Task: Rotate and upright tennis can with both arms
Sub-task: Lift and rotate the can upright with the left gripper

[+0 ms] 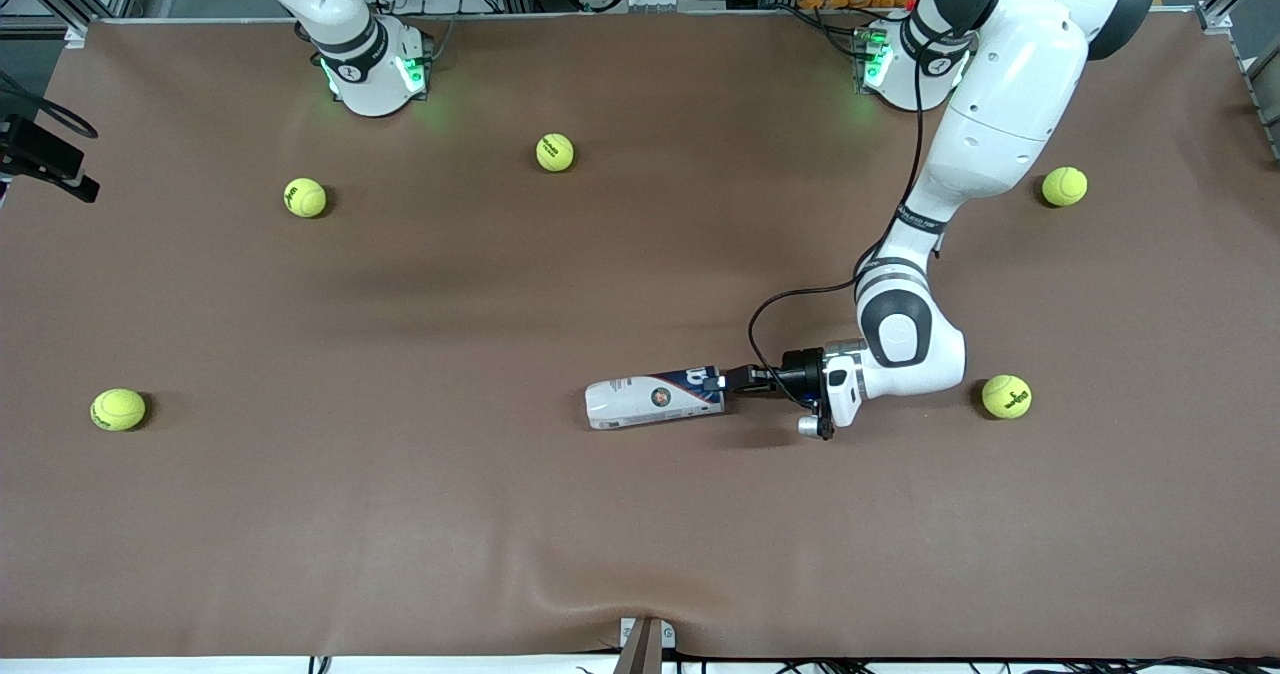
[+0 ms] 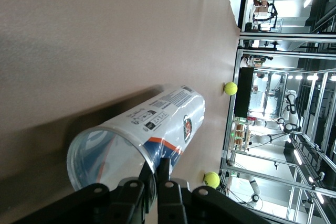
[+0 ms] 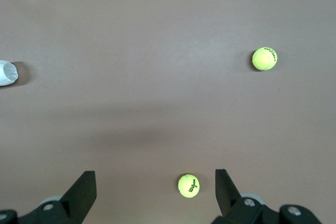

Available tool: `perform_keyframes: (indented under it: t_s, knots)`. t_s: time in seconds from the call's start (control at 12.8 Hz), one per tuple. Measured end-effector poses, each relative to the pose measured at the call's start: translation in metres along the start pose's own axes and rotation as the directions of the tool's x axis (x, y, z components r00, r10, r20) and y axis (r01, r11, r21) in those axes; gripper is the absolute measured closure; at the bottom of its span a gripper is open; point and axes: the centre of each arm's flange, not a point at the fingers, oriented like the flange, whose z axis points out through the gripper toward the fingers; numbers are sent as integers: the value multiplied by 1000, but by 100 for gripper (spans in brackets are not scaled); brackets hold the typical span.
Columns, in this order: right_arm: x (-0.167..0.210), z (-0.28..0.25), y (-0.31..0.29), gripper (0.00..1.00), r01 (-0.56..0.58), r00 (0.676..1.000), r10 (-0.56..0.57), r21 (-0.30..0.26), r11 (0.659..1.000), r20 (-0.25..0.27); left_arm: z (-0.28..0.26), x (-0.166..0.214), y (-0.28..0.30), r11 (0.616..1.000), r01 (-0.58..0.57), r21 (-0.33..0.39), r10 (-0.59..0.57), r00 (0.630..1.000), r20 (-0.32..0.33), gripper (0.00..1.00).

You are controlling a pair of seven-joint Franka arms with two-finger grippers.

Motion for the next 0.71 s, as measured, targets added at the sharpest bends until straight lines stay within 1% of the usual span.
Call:
perform_keyframes:
  t_s: [0.16, 0.31, 0.47, 0.63, 0.71]
  knots:
    - [1, 1, 0, 0, -19, 1000, 19, 1, 1000, 3, -2, 5, 7, 1000, -13, -9, 12, 1000, -5, 93]
    - [1, 2, -1, 0, -67, 998, 67, 1, 998, 1, -3, 11, 20, 999, -9, -33, 9, 1000, -2, 93]
    - [2, 3, -5, 0, -90, 996, 90, 1, 996, 3, 2, 14, 46, 997, 32, -73, -31, 999, 14, 94]
    - [3, 5, -10, 0, -88, 996, 88, 1, 996, 8, 9, 14, 91, 988, 108, -111, -104, 994, 36, 94]
    - [4, 7, -12, 0, -88, 996, 88, 0, 996, 11, 9, 13, 115, 982, 148, -116, -143, 989, 48, 94]
